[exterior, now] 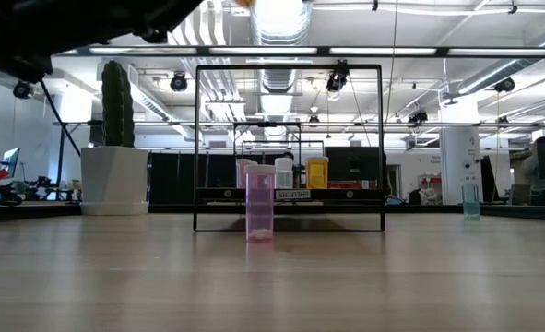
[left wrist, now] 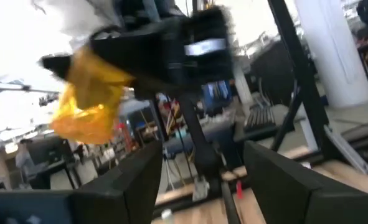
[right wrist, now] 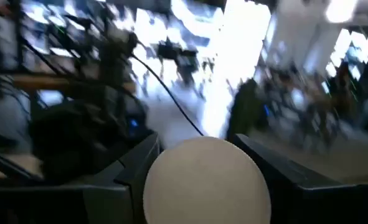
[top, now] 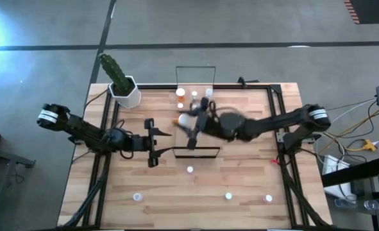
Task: Pick and place medicine bottles onto shelf by color
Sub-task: Put the yellow transparent pill bottle on the shelf
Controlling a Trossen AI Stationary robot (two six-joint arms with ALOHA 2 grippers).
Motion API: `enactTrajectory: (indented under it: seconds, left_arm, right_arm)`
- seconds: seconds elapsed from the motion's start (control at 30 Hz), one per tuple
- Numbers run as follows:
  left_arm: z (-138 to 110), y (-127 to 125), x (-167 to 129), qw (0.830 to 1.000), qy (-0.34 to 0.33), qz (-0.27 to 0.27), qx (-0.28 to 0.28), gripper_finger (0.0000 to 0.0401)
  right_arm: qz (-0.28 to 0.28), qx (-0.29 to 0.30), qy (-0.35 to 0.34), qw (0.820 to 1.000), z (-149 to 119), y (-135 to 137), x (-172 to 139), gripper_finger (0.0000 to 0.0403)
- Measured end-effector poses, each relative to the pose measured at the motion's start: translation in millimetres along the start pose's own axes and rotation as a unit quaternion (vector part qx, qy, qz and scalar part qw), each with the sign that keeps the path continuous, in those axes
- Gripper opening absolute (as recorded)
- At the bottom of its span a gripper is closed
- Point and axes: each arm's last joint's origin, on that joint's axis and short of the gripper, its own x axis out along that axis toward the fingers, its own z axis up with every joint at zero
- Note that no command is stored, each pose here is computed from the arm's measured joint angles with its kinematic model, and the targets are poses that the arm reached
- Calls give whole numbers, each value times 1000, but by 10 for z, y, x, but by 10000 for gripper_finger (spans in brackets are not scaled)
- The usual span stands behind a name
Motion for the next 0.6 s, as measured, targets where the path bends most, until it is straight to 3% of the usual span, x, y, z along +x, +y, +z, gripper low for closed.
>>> enactTrajectory:
  seconds: [0.13, 0.3, 0.6]
  left_arm:
    - [-38, -16, -9, 1000, 17, -7, 2, 198]
    - [-46, -19, -18, 1000, 19, -8, 2, 184]
    - [-90, -44, -24, 999, 41, -21, 6, 164]
  right_arm:
    - [-39, 25, 98, 994, -77, -393, -56, 197]
    - [-72, 47, 198, 977, -409, -755, -48, 194]
    - [-56, 67, 264, 960, -1062, -736, -27, 197]
